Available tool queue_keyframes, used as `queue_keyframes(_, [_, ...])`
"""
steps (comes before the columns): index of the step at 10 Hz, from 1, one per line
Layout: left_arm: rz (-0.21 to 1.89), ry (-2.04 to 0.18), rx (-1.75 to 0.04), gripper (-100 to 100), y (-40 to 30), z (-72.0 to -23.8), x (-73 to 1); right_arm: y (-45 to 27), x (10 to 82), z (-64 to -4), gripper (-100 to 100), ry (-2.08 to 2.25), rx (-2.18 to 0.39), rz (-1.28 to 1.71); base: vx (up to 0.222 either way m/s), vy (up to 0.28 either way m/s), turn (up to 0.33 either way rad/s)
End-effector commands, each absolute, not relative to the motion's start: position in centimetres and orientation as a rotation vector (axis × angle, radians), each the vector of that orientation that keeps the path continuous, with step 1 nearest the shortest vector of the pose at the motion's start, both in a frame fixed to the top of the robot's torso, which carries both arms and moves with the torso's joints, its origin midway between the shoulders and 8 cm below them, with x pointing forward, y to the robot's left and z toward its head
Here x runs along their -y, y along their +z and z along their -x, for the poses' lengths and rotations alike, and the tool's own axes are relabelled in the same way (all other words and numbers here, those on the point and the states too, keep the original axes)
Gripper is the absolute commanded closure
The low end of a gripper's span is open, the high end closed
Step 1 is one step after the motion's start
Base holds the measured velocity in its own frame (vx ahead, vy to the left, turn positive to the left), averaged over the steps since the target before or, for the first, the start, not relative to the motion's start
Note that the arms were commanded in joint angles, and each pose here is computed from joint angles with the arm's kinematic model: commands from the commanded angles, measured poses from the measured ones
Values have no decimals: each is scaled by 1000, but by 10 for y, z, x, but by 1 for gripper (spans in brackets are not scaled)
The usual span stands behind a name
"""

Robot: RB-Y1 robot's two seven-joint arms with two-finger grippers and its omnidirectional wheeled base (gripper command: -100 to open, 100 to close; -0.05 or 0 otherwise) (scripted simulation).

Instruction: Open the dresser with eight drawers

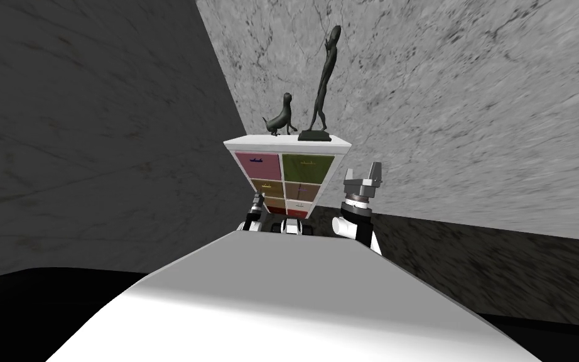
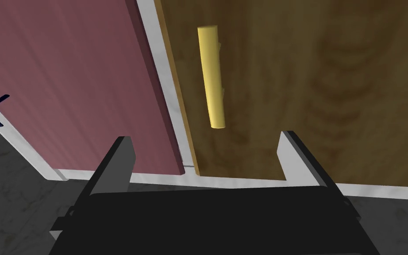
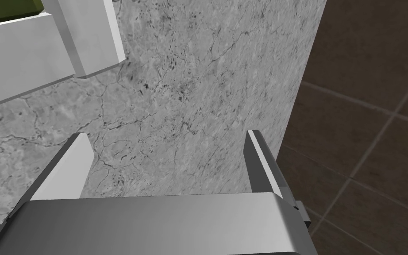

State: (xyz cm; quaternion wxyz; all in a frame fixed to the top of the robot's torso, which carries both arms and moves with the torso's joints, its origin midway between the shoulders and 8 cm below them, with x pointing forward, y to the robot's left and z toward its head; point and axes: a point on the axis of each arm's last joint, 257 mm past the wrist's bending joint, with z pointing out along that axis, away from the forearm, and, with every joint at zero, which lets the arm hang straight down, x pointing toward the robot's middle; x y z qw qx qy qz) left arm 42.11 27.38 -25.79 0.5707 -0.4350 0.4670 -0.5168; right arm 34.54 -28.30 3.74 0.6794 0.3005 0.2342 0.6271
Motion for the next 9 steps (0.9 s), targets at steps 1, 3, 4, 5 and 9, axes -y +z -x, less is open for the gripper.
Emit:
queue_keyframes(1, [1077, -1225, -1075, -100, -270, -423, -263, 37, 283, -345, 0, 1408, -526, -675, 57, -30, -12])
queue_keyframes(3, [1126, -1243, -1044, -100, -276, -425, -251, 37, 283, -345, 0, 1408, -526, -675, 36, -25, -7])
queue_keyframes(4, [1147, -1253, -1027, -100, -278, -425, -246, 37, 283, -345, 0, 1408, -526, -675, 23, -17, -5])
queue_keyframes(5, [1160, -1259, -1017, -100, -278, -426, -243, 37, 283, -345, 0, 1408, -526, -675, 15, -9, -3])
queue_keyframes(9, [1150, -1254, -1021, -100, -270, -429, -245, 37, 283, -345, 0, 1408, -526, -675, 47, 6, -6])
